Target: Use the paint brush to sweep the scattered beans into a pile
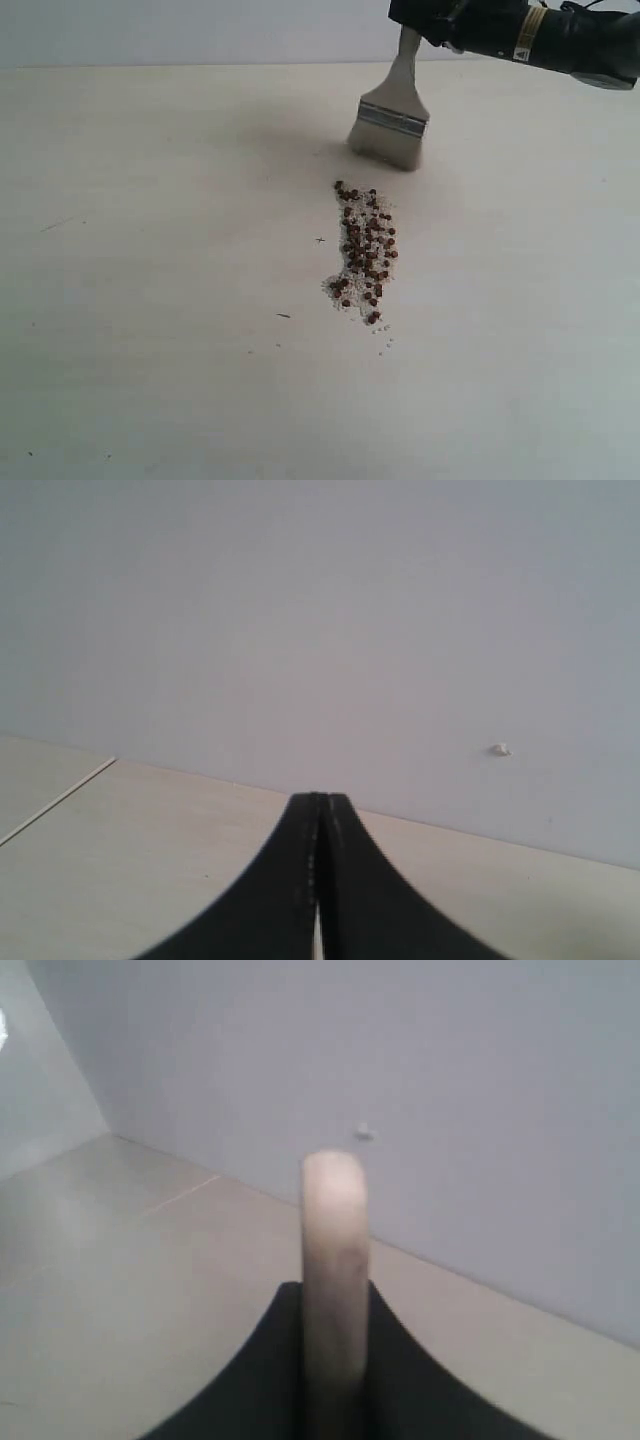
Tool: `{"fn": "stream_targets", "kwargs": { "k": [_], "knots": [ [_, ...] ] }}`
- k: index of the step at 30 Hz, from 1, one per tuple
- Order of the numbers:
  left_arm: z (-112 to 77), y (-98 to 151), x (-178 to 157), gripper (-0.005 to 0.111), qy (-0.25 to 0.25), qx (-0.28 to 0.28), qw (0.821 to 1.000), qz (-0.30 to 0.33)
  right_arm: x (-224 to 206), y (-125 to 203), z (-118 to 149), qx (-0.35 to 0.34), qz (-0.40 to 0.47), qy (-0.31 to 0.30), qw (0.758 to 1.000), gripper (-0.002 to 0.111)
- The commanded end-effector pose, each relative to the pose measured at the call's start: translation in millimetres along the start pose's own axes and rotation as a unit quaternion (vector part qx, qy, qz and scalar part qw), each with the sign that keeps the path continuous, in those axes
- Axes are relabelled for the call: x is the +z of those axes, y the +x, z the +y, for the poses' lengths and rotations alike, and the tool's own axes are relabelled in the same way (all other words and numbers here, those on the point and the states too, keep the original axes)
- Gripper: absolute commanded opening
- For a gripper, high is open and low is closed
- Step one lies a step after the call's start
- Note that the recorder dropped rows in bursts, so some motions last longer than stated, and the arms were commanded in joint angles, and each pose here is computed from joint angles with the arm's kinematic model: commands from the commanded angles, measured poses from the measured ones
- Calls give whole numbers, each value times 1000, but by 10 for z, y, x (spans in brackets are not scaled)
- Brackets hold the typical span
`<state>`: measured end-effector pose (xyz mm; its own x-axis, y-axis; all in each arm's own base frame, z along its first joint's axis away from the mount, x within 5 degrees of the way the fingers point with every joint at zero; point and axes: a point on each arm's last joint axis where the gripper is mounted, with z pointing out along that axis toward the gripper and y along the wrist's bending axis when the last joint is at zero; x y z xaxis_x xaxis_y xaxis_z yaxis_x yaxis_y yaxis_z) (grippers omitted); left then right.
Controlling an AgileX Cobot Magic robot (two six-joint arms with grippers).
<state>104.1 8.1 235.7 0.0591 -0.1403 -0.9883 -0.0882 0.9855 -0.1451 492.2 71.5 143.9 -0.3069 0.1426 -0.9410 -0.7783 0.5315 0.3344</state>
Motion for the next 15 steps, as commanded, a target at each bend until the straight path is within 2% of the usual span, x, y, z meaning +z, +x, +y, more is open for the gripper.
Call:
{"fn": "stream_targets", "kwargs": {
  "k": [1, 3, 9, 15],
  "knots": [
    [-1, 8, -6, 0, 1, -2, 1000, 1, 32, -41, 3, -26, 21, 25, 999, 0],
    [-1, 8, -6, 0, 1, -2, 1000, 1, 32, -14, 44, -34, 35, 2, 999, 0],
    [-1, 8, -6, 0, 1, -2, 1000, 1, 22, 47, 136, 20, 70, -46, 996, 0],
    [-1, 8, -6, 0, 1, -2, 1000, 1, 0, 89, 234, 43, 97, -98, 989, 0]
  ]
}}
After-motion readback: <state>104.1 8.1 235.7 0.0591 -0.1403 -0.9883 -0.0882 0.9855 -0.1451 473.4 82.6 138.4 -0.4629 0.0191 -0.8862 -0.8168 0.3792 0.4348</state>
